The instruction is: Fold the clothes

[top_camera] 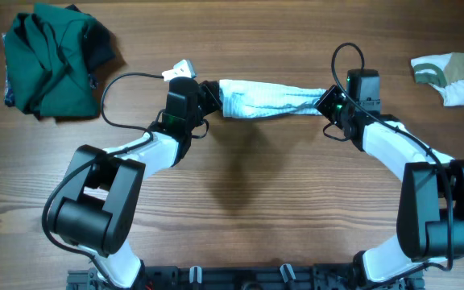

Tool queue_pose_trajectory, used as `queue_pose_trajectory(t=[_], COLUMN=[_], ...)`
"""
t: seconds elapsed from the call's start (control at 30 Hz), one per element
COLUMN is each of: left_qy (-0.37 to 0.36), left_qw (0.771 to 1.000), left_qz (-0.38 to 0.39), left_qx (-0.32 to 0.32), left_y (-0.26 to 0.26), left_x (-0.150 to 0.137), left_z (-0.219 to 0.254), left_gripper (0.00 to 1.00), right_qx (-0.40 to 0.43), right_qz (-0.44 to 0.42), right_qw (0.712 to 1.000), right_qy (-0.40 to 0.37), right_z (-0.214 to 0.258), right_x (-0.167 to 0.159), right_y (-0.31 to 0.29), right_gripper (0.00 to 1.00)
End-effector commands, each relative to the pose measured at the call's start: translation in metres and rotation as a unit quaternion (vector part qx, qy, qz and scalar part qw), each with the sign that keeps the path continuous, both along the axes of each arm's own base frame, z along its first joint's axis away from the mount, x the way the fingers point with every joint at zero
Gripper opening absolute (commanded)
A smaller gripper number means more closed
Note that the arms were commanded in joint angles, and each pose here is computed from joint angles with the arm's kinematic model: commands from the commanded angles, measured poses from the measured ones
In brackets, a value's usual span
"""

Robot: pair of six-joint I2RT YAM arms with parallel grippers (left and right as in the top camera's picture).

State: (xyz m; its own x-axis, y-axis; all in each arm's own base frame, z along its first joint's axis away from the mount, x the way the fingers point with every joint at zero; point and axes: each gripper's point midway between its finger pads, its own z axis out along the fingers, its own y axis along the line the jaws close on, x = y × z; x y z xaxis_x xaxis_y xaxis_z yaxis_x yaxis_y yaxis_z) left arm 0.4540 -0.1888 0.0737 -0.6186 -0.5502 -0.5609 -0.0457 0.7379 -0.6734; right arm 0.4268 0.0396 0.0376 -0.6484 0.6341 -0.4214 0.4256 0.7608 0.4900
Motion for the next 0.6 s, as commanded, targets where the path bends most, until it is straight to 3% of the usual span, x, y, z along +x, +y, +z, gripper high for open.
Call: queue_pose_trajectory(t=[0.0,0.03,0.07,0.23,0.4,0.57], left_qy=[-0.008,-0.006,-0.002,0.015,0.069,0.074], left_qw=[1.000,1.000,1.000,0.993,0.990,0.989], left_qz=[-0.002,-0.007,-0.029,-0.106,-0.115,-0.120], left_qx=[0.011,0.010,-0.001,-0.040,-0.032,-0.034], left_y=[-0.002,-0.005,-0.014,-0.039,-0.038,-0.039], left_x=[0.003,0.002,-0.003,-0.019,-0.035,-0.037], left_z=[0.000,-0.001,0.000,0.002,-0.019,-0.020], left_gripper=[0.31,0.45,0.47,0.49,0.49,0.49], right_qx=[-0.012,-0.011,-0.012,-0.012,-0.012,-0.011], right_qz=[-0.011,-0.012,-0.011,-0.011,-0.011,-0.011], right_qw=[1.000,1.000,1.000,1.000,1.000,1.000], right_qy=[0.019,0.020,0.020,0.020,0.020,0.020], right_z=[-0.015,-0.015,-0.015,-0.015,-0.015,-0.015], right_x=[-0.005,-0.005,-0.005,-0.005,-0.005,-0.005], right_y=[-0.004,-0.004,-0.004,-0.004,-0.004,-0.004], right_gripper=[0.04,0.04,0.04,0.04,0.04,0.04])
